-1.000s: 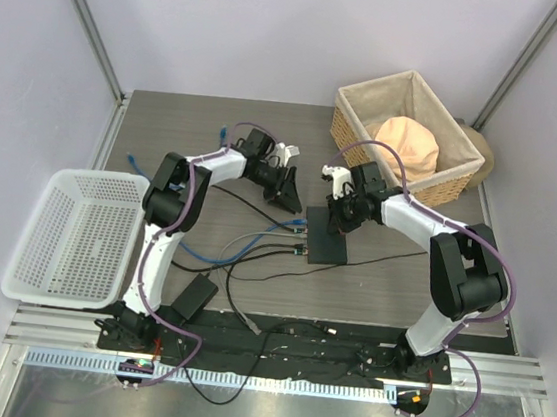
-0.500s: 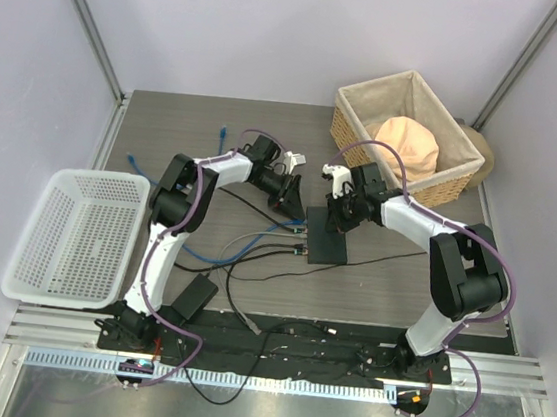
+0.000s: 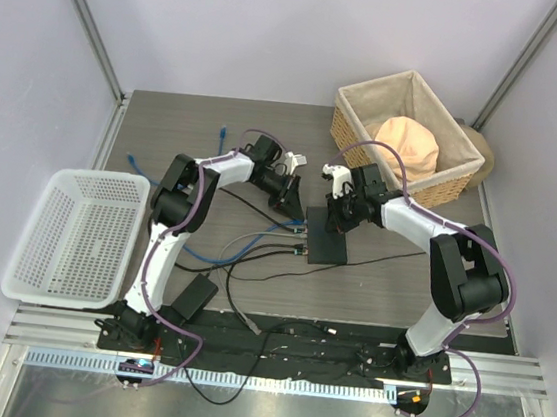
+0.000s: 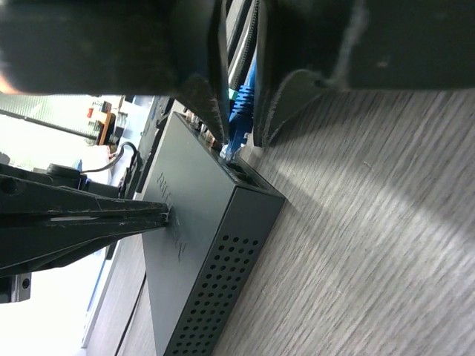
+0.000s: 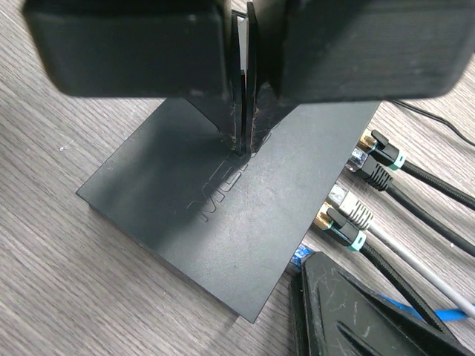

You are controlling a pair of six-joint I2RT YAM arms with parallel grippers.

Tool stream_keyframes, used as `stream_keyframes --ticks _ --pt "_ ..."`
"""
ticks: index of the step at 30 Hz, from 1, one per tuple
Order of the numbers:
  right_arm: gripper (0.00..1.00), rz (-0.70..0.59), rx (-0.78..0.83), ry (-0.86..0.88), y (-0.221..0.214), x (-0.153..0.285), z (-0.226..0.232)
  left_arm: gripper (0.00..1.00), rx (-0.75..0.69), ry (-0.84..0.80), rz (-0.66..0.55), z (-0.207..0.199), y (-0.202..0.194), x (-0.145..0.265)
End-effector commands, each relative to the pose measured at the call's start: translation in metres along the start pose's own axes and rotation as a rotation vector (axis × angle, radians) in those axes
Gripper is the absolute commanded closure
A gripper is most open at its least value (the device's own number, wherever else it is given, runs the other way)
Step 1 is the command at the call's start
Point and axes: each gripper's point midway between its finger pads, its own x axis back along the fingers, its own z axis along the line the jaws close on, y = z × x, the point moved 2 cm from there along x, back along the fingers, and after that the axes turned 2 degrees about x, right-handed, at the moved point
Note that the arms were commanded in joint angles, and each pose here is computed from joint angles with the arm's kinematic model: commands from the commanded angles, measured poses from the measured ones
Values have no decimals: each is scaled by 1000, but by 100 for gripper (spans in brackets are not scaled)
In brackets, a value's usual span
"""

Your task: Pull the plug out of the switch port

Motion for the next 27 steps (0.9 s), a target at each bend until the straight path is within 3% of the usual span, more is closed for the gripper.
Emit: stream_keyframes --ticks 1,5,16,27 --pt "99 81 -27 -26 -27 -3 -2 86 4 158 21 19 -8 -17" --pt "99 81 -25 -24 -27 -3 -2 100 8 221 21 23 -9 -15" --pt "99 81 -18 -32 -29 -3 -3 100 -69 211 107 11 -9 -4" --pt "99 82 -9 -34 -32 -4 -3 100 -17 188 215 17 -35 -3"
